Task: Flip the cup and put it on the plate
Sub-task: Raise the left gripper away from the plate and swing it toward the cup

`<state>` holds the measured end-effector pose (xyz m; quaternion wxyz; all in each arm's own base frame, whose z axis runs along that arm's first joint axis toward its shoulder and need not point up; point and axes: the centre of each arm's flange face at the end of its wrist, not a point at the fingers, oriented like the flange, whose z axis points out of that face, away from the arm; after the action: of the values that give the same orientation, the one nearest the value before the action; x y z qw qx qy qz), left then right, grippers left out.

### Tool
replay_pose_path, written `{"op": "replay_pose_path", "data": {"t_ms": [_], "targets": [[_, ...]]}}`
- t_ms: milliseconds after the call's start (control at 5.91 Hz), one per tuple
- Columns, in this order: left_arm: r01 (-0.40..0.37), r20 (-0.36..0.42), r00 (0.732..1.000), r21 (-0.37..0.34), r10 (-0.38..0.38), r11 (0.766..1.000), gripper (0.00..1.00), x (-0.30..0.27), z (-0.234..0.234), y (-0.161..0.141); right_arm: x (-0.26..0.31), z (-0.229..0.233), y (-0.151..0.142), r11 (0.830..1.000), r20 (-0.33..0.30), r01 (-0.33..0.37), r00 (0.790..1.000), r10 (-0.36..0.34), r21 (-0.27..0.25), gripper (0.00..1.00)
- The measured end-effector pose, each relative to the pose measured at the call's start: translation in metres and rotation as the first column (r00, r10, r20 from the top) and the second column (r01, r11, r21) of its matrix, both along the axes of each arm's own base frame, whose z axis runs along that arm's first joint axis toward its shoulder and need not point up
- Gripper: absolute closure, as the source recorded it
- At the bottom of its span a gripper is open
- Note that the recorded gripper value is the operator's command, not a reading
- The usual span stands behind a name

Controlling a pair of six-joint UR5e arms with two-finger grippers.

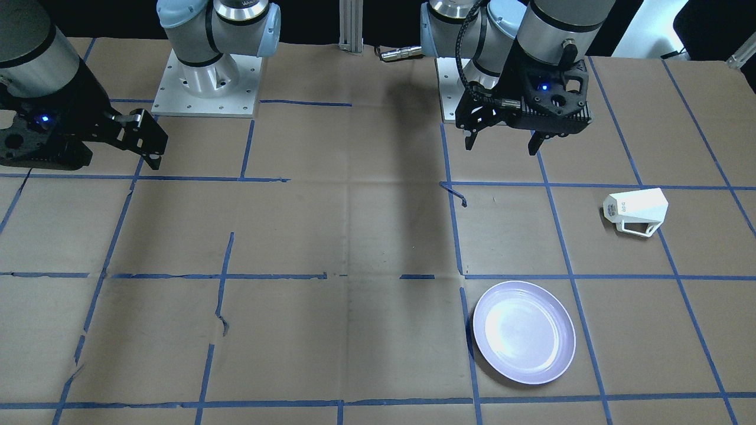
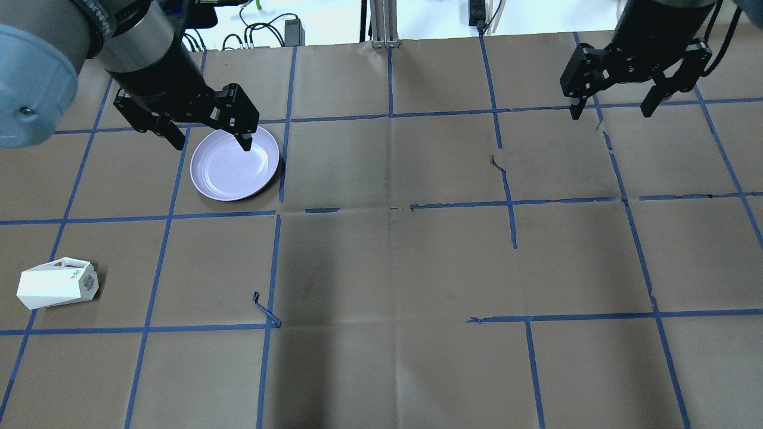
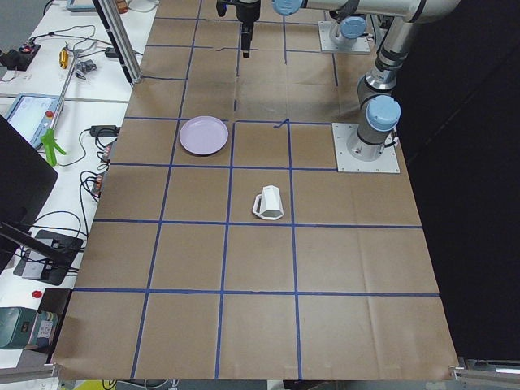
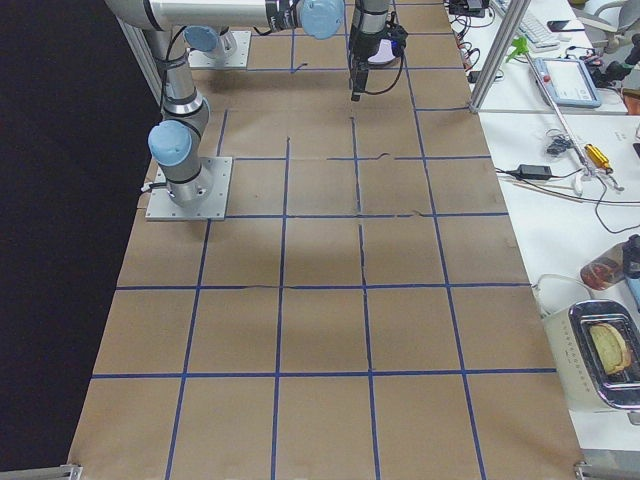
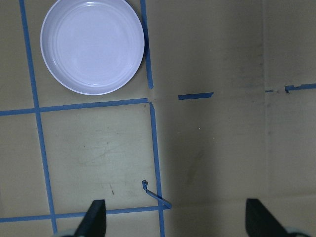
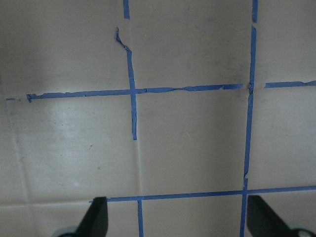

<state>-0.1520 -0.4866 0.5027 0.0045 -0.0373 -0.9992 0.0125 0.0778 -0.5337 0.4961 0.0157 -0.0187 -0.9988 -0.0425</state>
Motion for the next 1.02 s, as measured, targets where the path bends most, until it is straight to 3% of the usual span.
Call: {"op": "replay_pose_path", "data": {"t_ms": [677, 1015], "targets": [[-0.019, 0.008, 1.0, -0.001, 0.019, 1.0, 0.01, 0.017, 0.003, -0.001, 0.0, 0.0, 0.0, 1.0, 0.0, 0.0, 1.0, 0.0, 0.0, 0.0], [-0.046, 0.016, 0.999, 0.003, 0.046, 0.999, 0.01, 0.084, 0.005, -0.007, 0.0, 0.0, 0.0, 1.0, 0.0, -0.001, 1.0, 0.001, 0.0, 0.0]]}}
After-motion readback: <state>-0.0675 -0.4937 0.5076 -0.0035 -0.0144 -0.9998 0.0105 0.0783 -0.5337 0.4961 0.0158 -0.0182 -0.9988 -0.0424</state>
